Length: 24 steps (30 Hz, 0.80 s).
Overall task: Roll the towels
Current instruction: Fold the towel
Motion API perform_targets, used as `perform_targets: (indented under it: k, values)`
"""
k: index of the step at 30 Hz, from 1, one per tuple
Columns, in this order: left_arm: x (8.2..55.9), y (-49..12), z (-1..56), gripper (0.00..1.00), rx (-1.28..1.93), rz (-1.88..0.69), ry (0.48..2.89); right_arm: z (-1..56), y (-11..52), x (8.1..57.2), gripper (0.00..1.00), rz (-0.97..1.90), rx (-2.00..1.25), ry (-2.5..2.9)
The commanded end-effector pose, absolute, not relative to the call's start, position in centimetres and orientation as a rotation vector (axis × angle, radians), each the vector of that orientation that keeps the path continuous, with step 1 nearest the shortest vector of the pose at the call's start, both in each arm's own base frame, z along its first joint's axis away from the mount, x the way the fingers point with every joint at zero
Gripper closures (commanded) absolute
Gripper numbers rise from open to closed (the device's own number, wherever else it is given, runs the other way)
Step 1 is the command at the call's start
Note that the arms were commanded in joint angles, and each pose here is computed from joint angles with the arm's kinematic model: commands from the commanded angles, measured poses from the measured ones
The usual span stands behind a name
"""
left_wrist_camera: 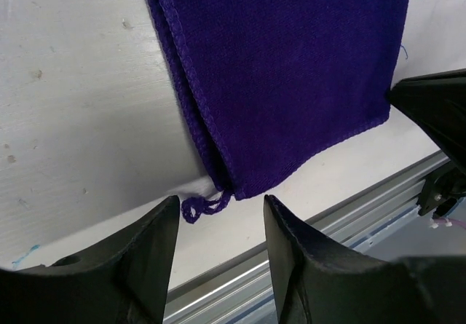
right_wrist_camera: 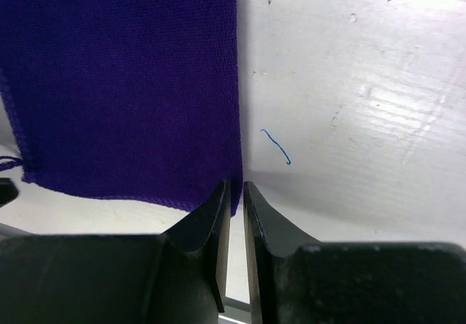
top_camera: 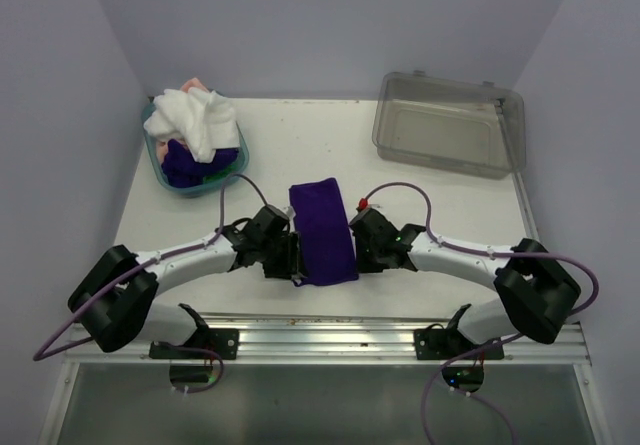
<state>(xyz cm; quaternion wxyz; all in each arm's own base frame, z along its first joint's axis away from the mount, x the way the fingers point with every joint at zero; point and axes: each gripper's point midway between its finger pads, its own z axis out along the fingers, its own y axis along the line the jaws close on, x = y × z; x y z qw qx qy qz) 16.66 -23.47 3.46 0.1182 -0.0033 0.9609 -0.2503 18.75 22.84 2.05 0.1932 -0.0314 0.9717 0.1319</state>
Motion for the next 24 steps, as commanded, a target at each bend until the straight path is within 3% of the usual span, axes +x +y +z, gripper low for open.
perform_targets:
  k: [1, 5, 14, 24]
  values:
    - [16.7, -24.1, 3.0, 0.46, -0.037, -0.769, 2.808, 3.9, 22.0, 19.2, 0.82, 0.355, -0.035, 2.67]
    - [16.7, -24.4, 2.7, 0.48, -0.072, -0.77, 2.816, 4.1, 21.9, 19.0, 0.73, 0.352, -0.051, 2.675]
    - [16.0, -24.4, 1.0, 0.6, -0.12, -0.707, 2.86, 3.1, 22.5, 18.4, 0.7, 0.397, -0.07, 2.704]
    - [16.0, -24.0, -0.1, 0.97, -0.164, -0.654, 2.887, 1.3, 23.3, 17.8, 0.72, 0.442, -0.089, 2.746]
